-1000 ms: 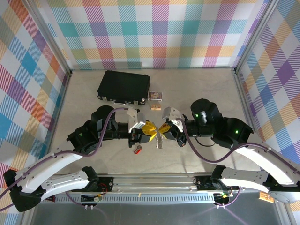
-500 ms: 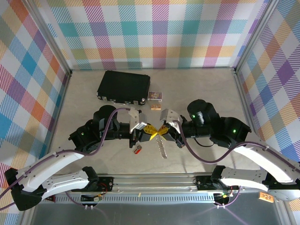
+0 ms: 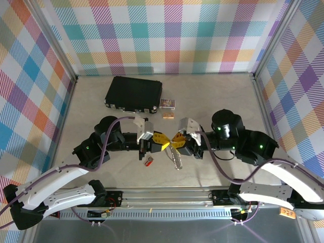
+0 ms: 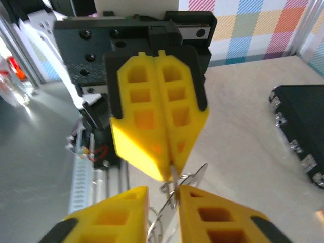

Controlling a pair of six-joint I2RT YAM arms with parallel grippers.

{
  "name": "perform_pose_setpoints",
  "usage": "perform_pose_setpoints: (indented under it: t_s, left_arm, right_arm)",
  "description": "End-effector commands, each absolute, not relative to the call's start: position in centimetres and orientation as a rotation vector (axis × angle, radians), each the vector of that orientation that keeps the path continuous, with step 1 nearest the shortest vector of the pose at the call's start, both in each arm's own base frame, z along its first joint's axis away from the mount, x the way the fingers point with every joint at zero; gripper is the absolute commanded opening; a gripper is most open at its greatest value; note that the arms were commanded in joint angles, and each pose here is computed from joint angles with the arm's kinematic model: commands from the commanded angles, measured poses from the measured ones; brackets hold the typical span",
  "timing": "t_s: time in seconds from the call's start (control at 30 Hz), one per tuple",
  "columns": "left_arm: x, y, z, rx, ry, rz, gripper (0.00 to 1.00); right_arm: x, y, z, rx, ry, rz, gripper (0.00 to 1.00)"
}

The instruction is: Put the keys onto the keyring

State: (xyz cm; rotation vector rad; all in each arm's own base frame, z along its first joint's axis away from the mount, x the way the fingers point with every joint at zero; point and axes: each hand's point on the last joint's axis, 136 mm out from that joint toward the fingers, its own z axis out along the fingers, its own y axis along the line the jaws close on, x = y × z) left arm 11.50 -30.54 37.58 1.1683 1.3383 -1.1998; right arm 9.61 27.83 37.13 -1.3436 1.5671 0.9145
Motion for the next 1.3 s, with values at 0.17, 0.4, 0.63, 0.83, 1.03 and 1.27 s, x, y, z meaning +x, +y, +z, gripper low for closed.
perform_pose_setpoints:
  t_s: [0.17, 0.4, 0.63, 0.83, 1.03, 1.27]
  left_arm:
    - [10.5, -29.9, 41.9, 1.064, 1.146, -1.293, 0.00]
    - [11.3, -29.7, 42.5, 0.971, 1.099, -1.303, 0.00]
    - [11.3, -29.9, 43.2, 0.942, 1.053, -1.342, 0.00]
    - [11.8, -30.2, 43.1, 0.929, 1.064, -1.335, 0.00]
    - [12.1, -30.4, 42.8, 0.927, 1.073, -1.328, 0.00]
    - [12.1, -30.8, 42.4, 0.929, 1.071, -1.359, 0.00]
  right_arm:
    - [8.6, 26.4, 40.3, -1.190, 1.456, 1.018, 0.41]
    - [10.6, 25.9, 40.3, -1.039, 1.477, 0.964, 0.22]
    - [11.4, 26.8, 39.5, -1.026, 1.496, 0.958, 0.13]
    - [11.7, 27.9, 38.5, -1.046, 1.517, 0.974, 0.10]
    - [11.0, 28.6, 38.3, -1.073, 1.492, 1.033, 0.12]
    - [10.6, 28.0, 39.3, -1.017, 1.406, 1.076, 0.22]
